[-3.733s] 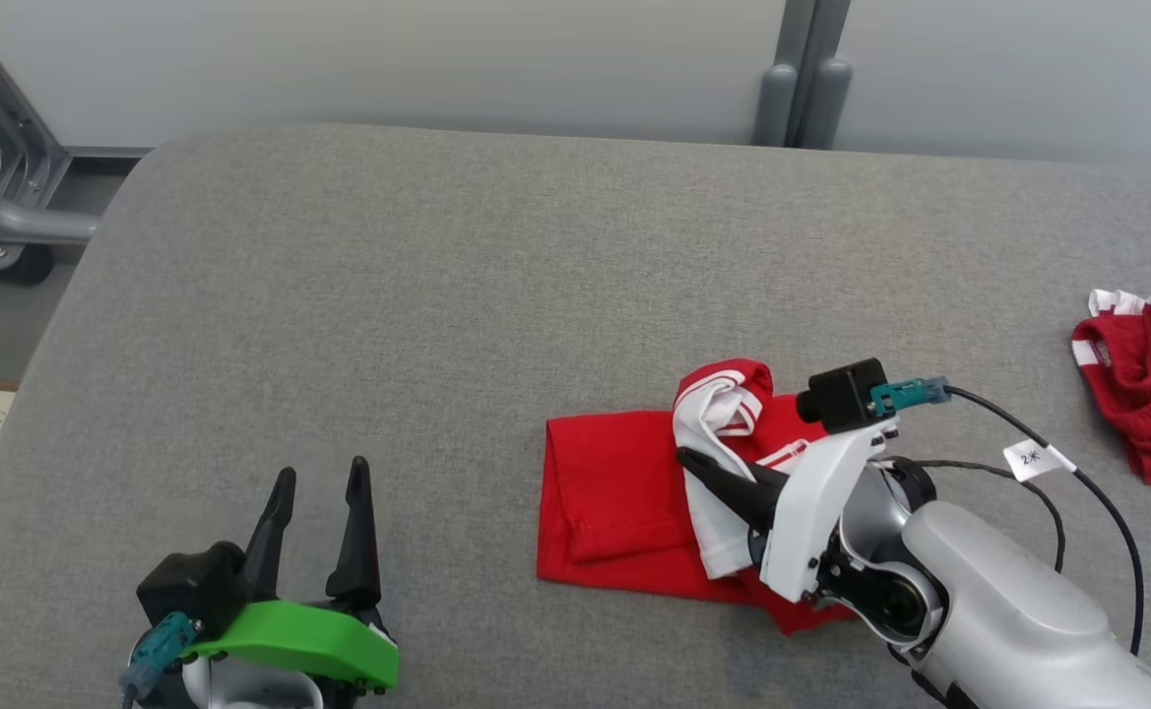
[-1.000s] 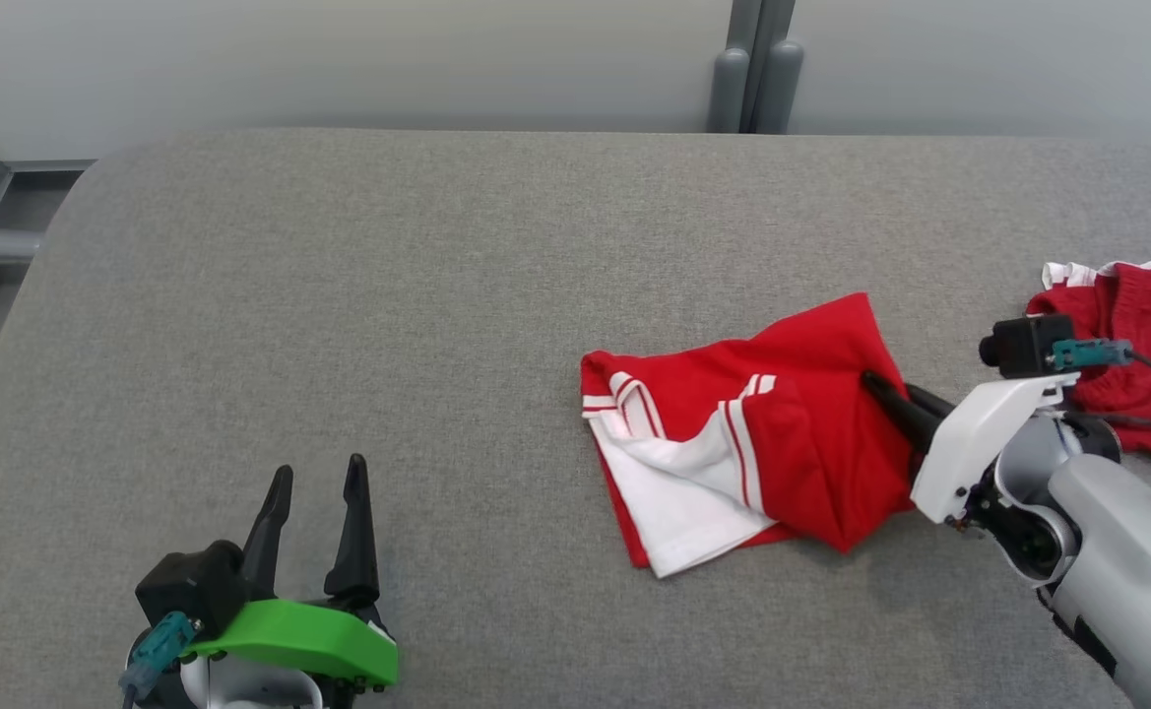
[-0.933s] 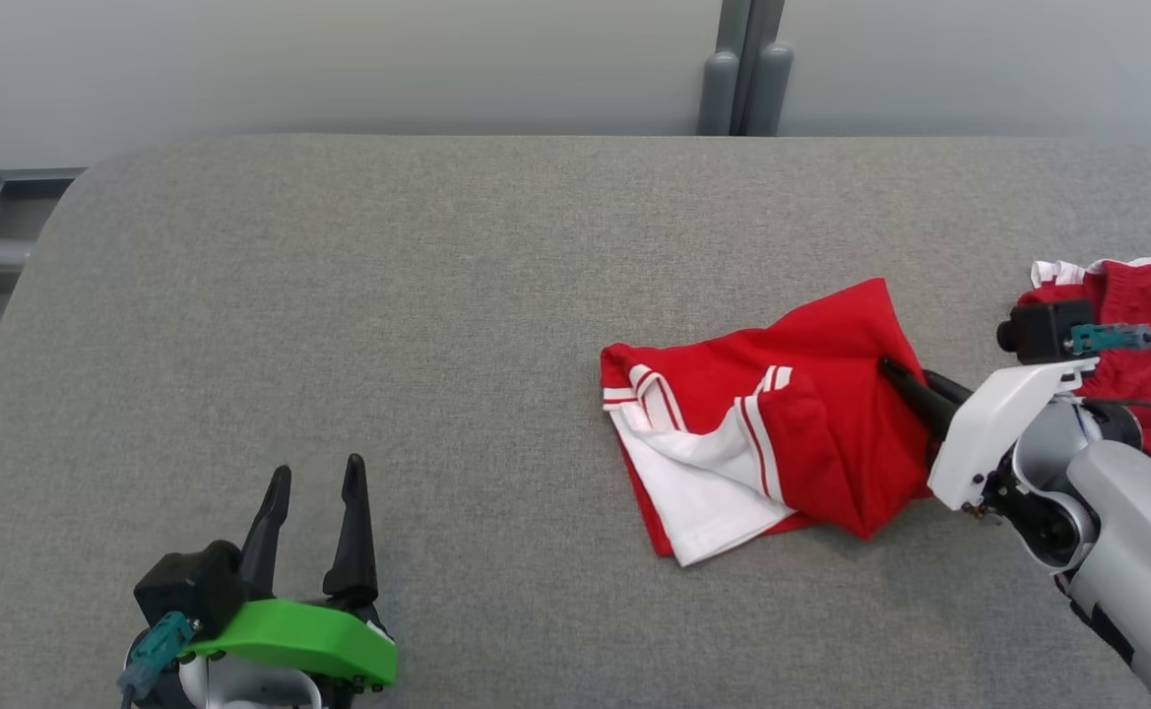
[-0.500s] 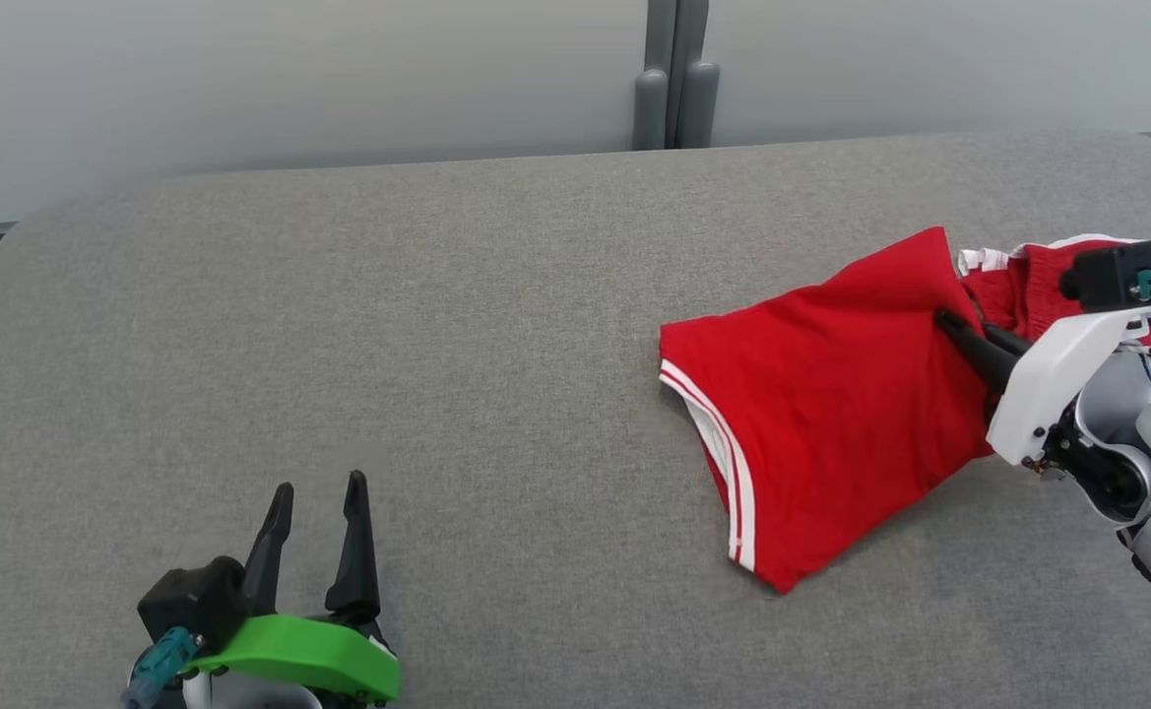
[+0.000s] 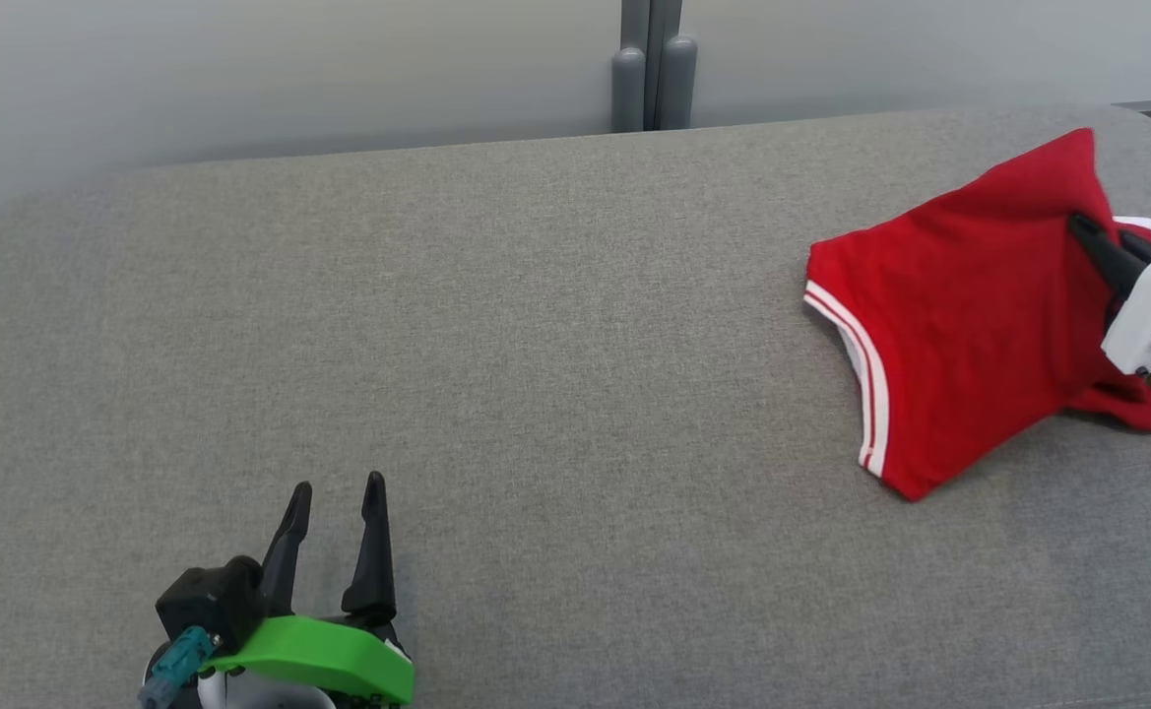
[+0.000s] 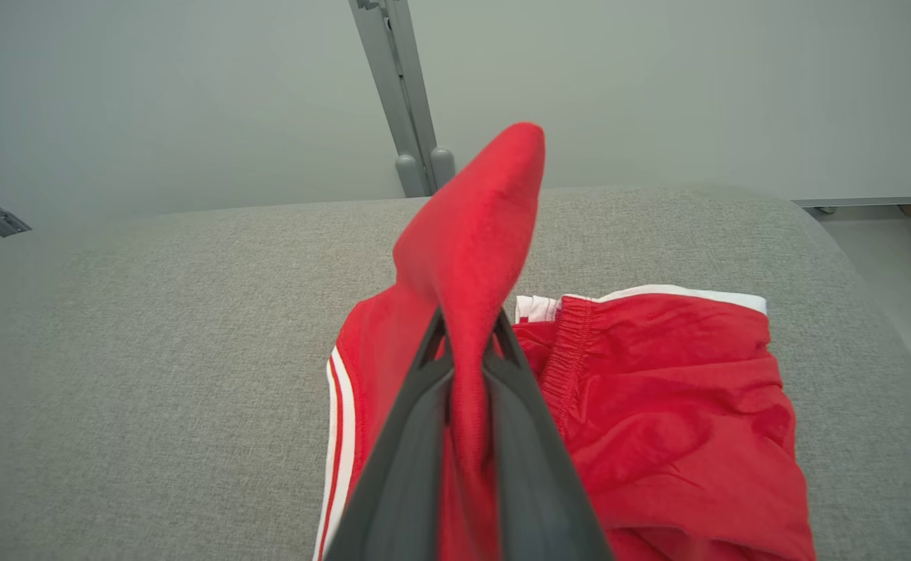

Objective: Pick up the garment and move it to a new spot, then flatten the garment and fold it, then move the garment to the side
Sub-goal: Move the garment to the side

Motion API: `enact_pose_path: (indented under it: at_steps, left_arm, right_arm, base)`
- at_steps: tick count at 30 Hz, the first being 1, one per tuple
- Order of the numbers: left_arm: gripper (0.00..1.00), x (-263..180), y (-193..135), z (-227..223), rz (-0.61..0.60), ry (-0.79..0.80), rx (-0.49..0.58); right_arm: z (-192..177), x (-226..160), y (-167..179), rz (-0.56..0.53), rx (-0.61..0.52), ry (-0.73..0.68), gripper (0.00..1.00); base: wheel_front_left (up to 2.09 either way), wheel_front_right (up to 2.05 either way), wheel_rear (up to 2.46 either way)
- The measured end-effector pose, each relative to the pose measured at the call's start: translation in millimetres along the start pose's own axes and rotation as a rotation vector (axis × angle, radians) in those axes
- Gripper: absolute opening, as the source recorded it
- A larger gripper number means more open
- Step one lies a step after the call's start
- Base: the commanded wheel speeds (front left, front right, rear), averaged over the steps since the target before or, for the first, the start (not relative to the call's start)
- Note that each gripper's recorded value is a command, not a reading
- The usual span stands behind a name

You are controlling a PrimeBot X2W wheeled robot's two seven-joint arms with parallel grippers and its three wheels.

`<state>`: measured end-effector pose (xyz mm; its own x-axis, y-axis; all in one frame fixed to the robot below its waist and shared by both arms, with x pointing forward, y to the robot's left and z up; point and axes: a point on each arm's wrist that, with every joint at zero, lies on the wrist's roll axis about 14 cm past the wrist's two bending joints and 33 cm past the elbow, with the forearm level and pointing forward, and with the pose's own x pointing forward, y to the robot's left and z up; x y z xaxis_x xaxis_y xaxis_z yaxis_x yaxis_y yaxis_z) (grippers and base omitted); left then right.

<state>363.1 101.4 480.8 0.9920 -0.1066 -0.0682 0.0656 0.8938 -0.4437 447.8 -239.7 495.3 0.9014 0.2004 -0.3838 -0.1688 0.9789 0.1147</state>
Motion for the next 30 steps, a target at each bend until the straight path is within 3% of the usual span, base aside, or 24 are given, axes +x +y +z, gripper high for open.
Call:
enact_pose_path:
  at_steps: [14, 23, 30]
  left_arm:
    - [1.00, 3, 11, -3, 0.032, 0.015, 0.002]
    - [1.00, 7, 18, -5, 0.042, 0.028, 0.032]
    - [1.00, 13, 23, -9, 0.036, 0.062, 0.074]
  right_arm:
    - [20, 9, -38, -0.089, -0.085, 0.037, 0.00]
    - [11, 10, -69, -0.183, -0.133, 0.105, 0.00]
    - [-12, 0, -117, -0.312, -0.255, 0.227, 0.00]
  base:
    - [0.00, 0.00, 0.00]
    - [0.00, 0.00, 0.00]
    - [0.00, 0.00, 0.00]
